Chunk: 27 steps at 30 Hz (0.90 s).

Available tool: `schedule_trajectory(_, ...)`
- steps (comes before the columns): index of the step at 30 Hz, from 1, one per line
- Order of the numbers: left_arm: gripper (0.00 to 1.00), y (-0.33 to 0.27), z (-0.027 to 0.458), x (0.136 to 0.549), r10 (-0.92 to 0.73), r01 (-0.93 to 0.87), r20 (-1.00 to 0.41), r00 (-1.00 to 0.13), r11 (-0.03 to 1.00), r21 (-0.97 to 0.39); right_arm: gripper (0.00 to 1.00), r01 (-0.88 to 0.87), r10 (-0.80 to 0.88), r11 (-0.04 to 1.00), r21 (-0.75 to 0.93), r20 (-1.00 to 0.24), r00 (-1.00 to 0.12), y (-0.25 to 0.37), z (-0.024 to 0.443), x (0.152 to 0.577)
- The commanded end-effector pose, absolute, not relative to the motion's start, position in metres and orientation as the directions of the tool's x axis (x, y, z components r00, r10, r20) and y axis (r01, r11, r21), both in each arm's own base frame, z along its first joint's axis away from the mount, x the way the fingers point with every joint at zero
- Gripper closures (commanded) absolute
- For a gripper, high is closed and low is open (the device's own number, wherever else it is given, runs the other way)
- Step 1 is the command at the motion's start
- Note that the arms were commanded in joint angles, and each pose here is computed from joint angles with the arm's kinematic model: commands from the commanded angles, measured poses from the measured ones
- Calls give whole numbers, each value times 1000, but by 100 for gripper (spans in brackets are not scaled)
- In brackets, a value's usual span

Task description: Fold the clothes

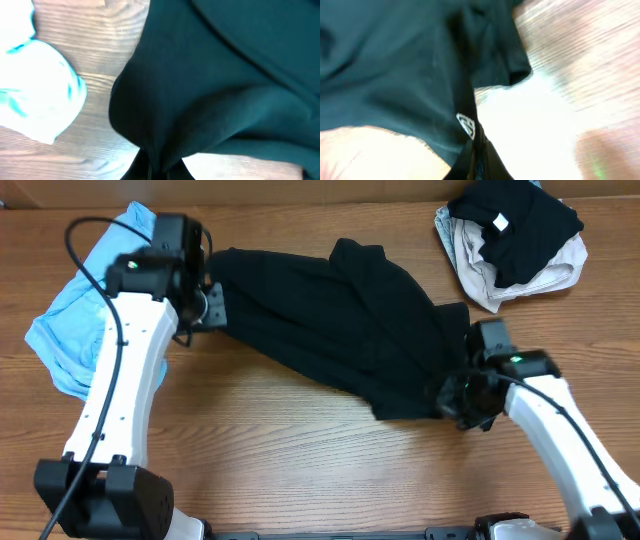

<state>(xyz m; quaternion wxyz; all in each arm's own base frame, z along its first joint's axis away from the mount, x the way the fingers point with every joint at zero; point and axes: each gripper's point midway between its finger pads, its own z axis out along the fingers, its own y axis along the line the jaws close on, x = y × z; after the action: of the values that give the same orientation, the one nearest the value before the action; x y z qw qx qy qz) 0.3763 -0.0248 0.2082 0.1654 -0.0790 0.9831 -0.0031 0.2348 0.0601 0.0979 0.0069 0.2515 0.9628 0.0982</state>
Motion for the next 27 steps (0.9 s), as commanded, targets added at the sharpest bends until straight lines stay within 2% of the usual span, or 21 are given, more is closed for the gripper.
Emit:
schedule_trajectory(1, 96, -19, 249, 379, -127, -133, -395, -910, 991, -12, 96, 410, 436, 878, 248, -57, -898, 62, 155, 244)
schedule_trajectory(6, 96, -18, 265, 361, -127, -133, -361, -924, 991, -6, 96, 382, 418, 885, 266, -96, -903, 60, 208, 231)
schedule_trajectory(10, 96, -17, 259, 338, -125, -133, -272, -954, 991, 12, 96, 398, 440, 874, 279, -106, -892, 58, 228, 215)
schedule_trajectory(16, 96, -14, 246, 304, -132, -138, -124, -983, 989, 45, 96, 448, 471, 859, 247, -40, -881, 54, 227, 181)
schedule_trajectory(21, 96, -11, 212, 271, -163, -161, 12, -987, 984, 78, 96, 498, 500, 831, 249, 58, -864, 60, 212, 153)
schedule_trajectory(27, 96, -6, 167, 227, -260, -251, 72, -963, 962, 111, 96, 533, 523, 816, 226, 108, -846, 59, 193, 136)
